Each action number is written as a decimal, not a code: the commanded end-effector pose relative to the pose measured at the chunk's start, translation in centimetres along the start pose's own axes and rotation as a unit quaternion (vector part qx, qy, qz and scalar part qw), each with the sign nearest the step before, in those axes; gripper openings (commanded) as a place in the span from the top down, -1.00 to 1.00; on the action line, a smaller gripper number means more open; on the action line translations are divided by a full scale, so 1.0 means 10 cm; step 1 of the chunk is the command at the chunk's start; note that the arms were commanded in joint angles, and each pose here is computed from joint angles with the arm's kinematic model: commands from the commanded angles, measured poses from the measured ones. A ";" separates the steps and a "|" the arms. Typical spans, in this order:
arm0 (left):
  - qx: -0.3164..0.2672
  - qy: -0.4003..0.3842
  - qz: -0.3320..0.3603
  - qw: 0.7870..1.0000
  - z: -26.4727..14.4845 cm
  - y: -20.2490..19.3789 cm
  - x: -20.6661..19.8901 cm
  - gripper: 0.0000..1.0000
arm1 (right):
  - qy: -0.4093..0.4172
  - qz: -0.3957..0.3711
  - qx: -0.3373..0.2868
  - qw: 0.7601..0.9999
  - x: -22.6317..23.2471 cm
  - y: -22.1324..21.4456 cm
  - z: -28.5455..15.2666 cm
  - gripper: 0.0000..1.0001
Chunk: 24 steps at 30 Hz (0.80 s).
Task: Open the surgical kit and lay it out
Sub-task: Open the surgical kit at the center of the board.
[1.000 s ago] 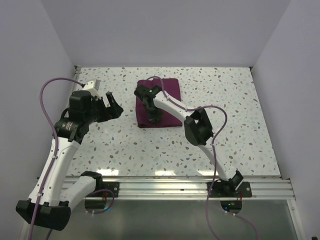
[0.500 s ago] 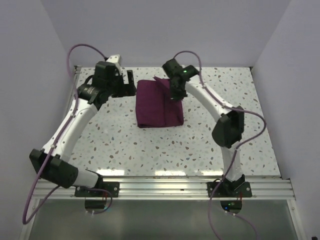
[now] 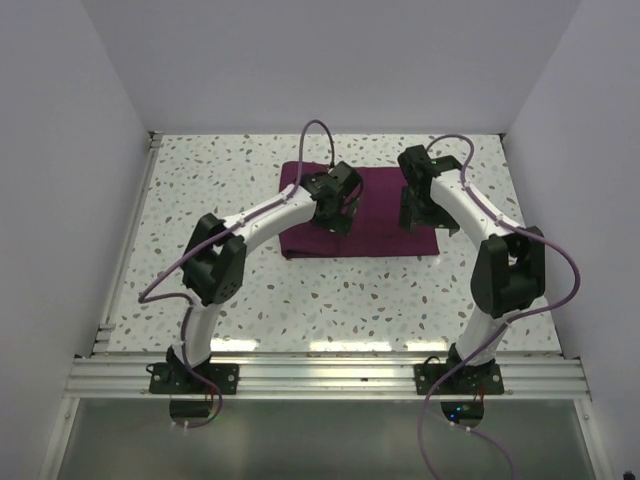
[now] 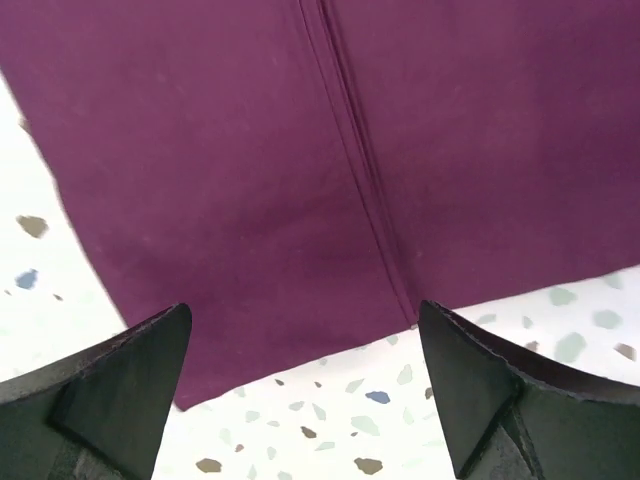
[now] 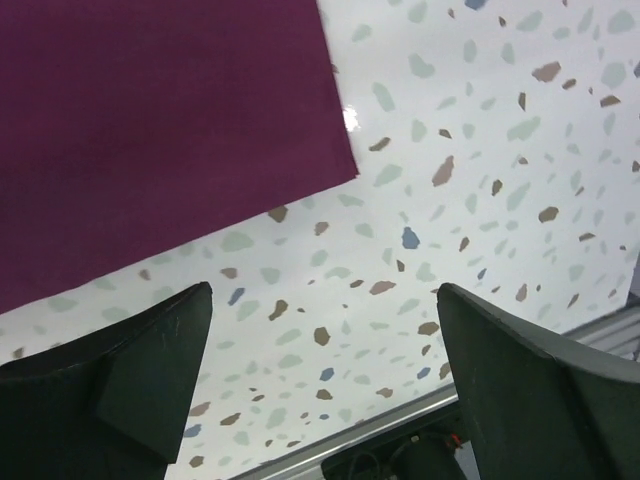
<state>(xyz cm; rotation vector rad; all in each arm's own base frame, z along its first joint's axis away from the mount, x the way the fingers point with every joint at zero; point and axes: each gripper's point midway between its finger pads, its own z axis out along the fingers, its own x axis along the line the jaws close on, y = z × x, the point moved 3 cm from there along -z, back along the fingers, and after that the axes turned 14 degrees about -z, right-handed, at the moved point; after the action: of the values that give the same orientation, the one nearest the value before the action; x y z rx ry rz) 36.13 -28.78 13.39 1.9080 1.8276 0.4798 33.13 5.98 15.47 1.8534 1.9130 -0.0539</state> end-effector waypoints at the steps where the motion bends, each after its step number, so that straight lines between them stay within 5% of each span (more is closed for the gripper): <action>1: 0.007 0.032 0.000 0.999 0.13 -0.08 -0.12 -0.99 | -0.026 0.025 -0.025 0.999 -0.25 0.01 -0.09 -0.97; 9: 0.043 0.082 0.023 0.995 0.50 -0.48 -0.19 -0.77 | -0.005 0.042 -0.046 0.998 -0.30 0.00 -0.26 -0.97; 12: 0.047 0.079 0.027 0.995 0.56 -0.52 -0.20 -0.38 | -0.006 0.042 -0.048 0.998 -0.30 0.00 -0.27 -0.97; 16: 0.044 0.082 0.027 0.995 0.53 -0.48 -0.20 0.53 | -0.011 0.043 -0.050 0.998 -0.33 0.02 -0.29 -0.97; 19: 0.022 0.078 0.014 0.997 0.34 -0.28 -0.19 1.00 | -0.013 0.045 -0.059 0.997 -0.35 0.10 -0.35 -0.97; 24: -0.029 0.078 -0.044 0.996 -0.15 0.25 0.10 1.00 | 0.007 0.053 -0.076 0.996 -0.32 0.32 -0.44 -0.96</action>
<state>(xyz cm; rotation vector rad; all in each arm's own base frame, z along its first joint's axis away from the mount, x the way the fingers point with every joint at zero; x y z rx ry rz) 34.98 -30.38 7.60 2.0268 1.9520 0.5857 33.15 4.34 19.70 1.8682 1.7970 0.0637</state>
